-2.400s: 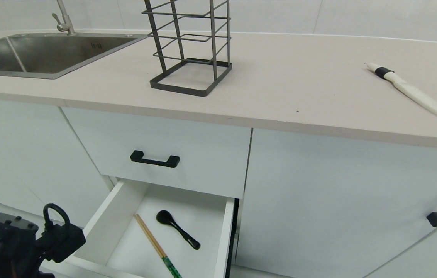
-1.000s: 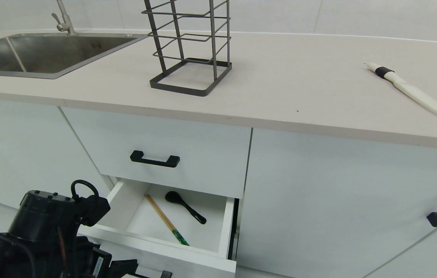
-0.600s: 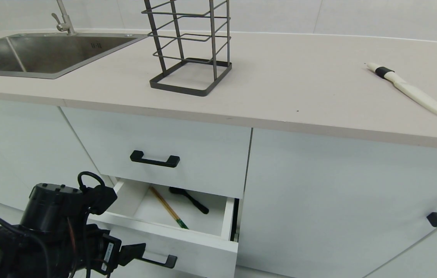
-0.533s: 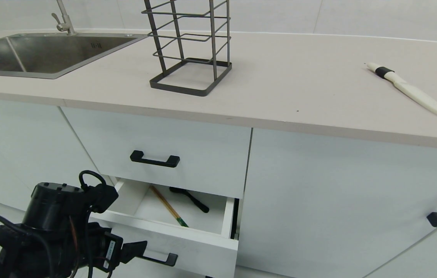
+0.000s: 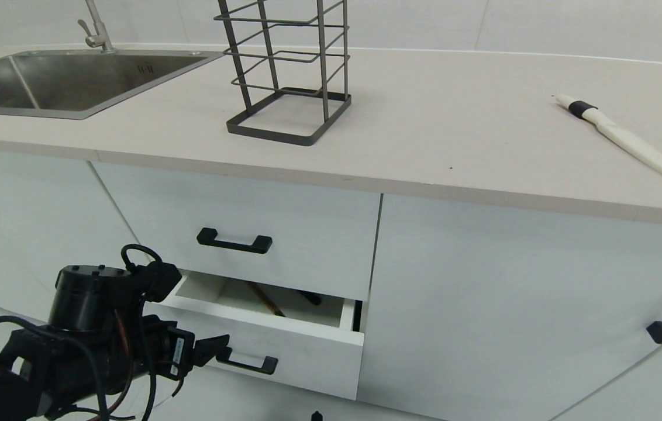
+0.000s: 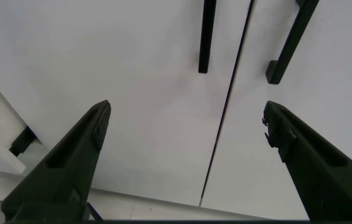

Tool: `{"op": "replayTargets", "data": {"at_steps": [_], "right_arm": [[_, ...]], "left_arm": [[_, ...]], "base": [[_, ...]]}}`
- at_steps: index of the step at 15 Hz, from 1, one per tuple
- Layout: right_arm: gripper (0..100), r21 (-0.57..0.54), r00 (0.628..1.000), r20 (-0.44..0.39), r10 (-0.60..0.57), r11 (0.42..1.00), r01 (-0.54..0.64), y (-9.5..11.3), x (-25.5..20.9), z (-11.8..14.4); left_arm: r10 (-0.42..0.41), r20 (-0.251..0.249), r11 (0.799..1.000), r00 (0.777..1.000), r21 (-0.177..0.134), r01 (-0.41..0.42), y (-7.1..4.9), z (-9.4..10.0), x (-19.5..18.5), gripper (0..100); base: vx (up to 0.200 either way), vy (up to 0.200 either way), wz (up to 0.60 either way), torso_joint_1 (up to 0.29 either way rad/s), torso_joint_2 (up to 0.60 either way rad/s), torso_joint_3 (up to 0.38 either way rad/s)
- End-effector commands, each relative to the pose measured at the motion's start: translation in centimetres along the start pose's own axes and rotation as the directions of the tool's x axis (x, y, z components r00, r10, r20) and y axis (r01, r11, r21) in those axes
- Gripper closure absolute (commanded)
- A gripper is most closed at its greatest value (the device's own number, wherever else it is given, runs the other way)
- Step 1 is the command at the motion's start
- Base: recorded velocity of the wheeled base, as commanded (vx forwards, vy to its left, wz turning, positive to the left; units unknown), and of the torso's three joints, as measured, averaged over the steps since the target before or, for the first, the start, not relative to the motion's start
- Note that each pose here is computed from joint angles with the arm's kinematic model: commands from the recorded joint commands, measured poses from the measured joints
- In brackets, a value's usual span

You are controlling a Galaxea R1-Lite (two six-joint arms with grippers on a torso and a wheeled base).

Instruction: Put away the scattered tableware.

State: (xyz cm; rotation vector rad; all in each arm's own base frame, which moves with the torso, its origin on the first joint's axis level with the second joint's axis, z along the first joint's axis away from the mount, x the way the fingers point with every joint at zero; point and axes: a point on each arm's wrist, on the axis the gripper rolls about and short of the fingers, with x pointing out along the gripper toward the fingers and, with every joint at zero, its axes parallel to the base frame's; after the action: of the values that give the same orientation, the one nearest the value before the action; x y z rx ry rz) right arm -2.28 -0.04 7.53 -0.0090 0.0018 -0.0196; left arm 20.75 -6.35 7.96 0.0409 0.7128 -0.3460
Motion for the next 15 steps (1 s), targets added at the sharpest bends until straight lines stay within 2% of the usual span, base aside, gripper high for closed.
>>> {"op": "replayTargets", "data": {"at_steps": [1, 5, 8, 12, 13, 15], "right_arm": [[0, 0.0, 1.0, -0.001, 0.0, 1.0, 0.0, 0.0, 0.0, 0.0], [0, 0.0, 1.0, -0.001, 0.0, 1.0, 0.0, 0.0, 0.0, 0.0], [0, 0.0, 1.0, -0.001, 0.0, 1.0, 0.0, 0.0, 0.0, 0.0], [0, 0.0, 1.0, -0.001, 0.0, 1.0, 0.0, 0.0, 0.0, 0.0], [0, 0.0, 1.0, -0.001, 0.0, 1.0, 0.0, 0.0, 0.0, 0.0], [0, 0.0, 1.0, -0.001, 0.0, 1.0, 0.0, 0.0, 0.0, 0.0]], "left_arm": [[0.001, 0.011, 1.0, 1.0, -0.002, -0.001, 0.1, 0.1, 1.1, 0], [-0.001, 0.056, 1.0, 0.998, -0.006, 0.001, 0.3, 0.4, 2.4, 0], [0.008, 0.114, 1.0, 0.993, -0.016, -0.007, 0.8, 1.0, 3.8, 0], [0.012, 0.137, 1.0, 0.991, -0.017, -0.009, 0.9, 1.3, 3.9, 0], [0.009, 0.159, 0.999, 0.987, -0.038, -0.003, 0.9, 1.7, 4.2, 0], [0.007, 0.179, 0.999, 0.984, -0.044, 0.0, 0.9, 2.0, 4.4, 0]], "base": [[0.0, 0.0, 0.0, 0.0, 0.0, 0.0], [0.0, 0.0, 0.0, 0.0, 0.0, 0.0], [0.0, 0.0, 0.0, 0.0, 0.0, 0.0], [0.0, 0.0, 0.0, 0.0, 0.0, 0.0], [0.0, 0.0, 0.0, 0.0, 0.0, 0.0], [0.0, 0.0, 0.0, 0.0, 0.0, 0.0]]}}
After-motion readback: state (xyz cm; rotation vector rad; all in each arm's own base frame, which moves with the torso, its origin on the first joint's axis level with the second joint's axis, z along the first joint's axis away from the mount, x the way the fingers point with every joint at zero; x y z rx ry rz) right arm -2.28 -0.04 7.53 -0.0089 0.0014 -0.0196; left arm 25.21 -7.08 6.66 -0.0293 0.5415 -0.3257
